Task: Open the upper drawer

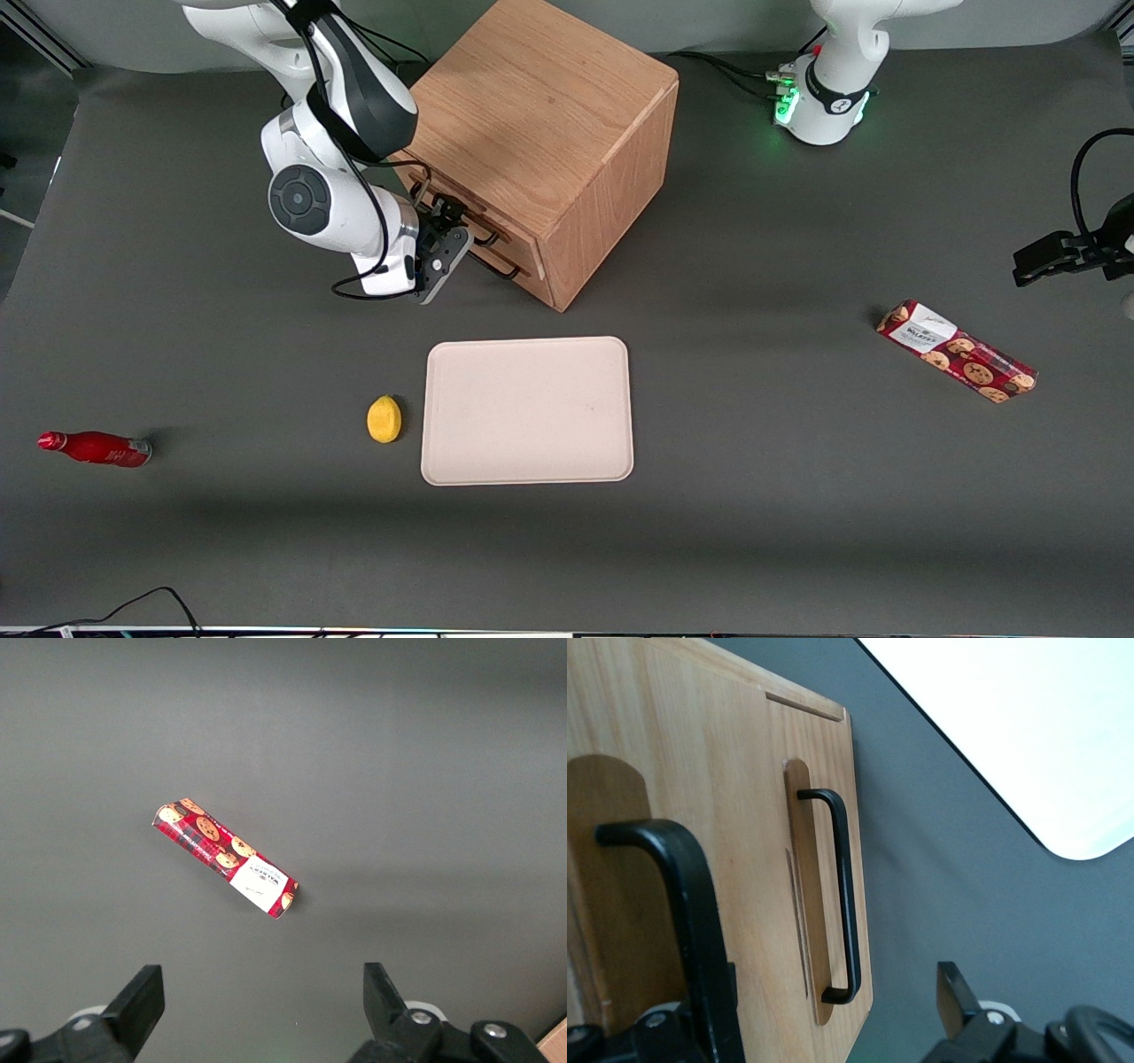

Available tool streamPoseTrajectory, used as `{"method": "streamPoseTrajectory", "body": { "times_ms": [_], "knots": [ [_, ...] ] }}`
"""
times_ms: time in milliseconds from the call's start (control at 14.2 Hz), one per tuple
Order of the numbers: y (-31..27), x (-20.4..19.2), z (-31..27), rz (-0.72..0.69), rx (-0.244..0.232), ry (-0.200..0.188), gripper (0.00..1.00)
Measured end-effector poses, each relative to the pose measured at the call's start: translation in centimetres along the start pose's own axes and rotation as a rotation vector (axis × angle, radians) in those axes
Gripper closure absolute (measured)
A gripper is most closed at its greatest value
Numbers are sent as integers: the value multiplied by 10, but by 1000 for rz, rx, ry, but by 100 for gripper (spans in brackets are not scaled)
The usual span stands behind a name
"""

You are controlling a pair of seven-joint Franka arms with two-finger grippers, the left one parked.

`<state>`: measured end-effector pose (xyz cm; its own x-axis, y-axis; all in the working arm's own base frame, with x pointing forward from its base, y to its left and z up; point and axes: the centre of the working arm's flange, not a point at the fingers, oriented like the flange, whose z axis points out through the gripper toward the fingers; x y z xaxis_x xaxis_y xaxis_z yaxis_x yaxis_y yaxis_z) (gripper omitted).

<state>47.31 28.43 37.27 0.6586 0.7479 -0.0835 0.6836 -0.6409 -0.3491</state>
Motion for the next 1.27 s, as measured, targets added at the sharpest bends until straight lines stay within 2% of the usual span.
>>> {"method": "streamPoseTrajectory", "body": {
  "times_ms": [704,1268],
  "knots": [
    [4,0,2,2,-7,13,0],
    [26,-5,-6,21,-44,33,0]
  ]
}}
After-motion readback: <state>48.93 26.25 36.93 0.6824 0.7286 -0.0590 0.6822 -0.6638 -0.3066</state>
